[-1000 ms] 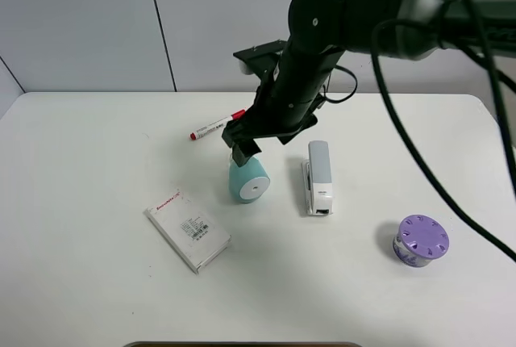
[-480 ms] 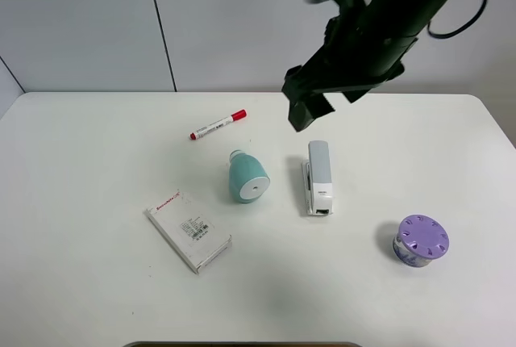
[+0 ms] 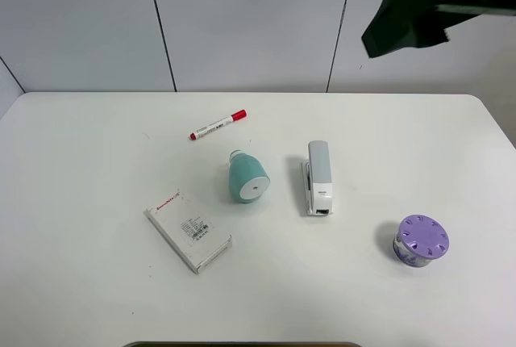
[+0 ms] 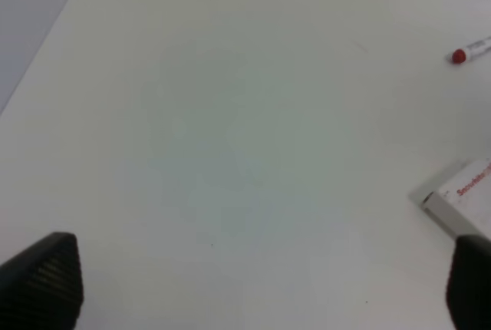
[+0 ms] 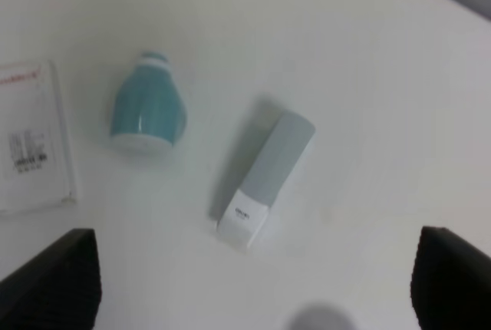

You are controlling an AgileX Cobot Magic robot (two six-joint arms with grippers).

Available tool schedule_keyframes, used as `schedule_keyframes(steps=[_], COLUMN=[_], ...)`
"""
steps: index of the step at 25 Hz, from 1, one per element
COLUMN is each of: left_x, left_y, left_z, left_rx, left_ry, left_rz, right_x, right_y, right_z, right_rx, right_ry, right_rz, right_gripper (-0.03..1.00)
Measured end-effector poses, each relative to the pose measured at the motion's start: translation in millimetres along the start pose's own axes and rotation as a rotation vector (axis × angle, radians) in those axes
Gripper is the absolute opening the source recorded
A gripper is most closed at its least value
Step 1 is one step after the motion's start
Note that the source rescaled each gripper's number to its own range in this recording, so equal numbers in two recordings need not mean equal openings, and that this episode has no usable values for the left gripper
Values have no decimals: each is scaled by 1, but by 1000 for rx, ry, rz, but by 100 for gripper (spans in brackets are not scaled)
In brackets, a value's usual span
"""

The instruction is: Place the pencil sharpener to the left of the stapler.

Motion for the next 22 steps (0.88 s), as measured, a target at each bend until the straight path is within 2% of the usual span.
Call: schedule_keyframes(steps=[6, 8, 11, 16, 19, 22], left_x=[0, 0, 0, 0, 0, 0], left_y=[0, 0, 0, 0, 0, 0], left_z=[0, 0, 0, 0, 0, 0], left_rx=[0, 0, 0, 0, 0, 0], left_ry=[0, 0, 0, 0, 0, 0], left_rz=[0, 0, 0, 0, 0, 0], right_x=[-7, -14, -34, -74, -84, -86], right_y=[50, 65, 66, 58, 54, 49], right_z=[-3, -18, -49, -121, -164, -193], right_rx=[-132, -164, -146, -94, -91, -143], right_ry=[-14, -25, -75, -228, -288, -318], right_rz=[15, 10, -46, -210, -276, -311], right_gripper=[50, 50, 50, 50, 50, 50])
Point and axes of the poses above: a point on each arm's last joint axis where the gripper is mounted, y pointing back along that axis away from the gripper, x along the wrist's bending axis when the last joint is at zero, z = x × y, the point moved 10 cm from there along -y, pointing out along that axis toward the gripper, and after that the axes turned 7 degrees about -y, right-handed, at the moved point
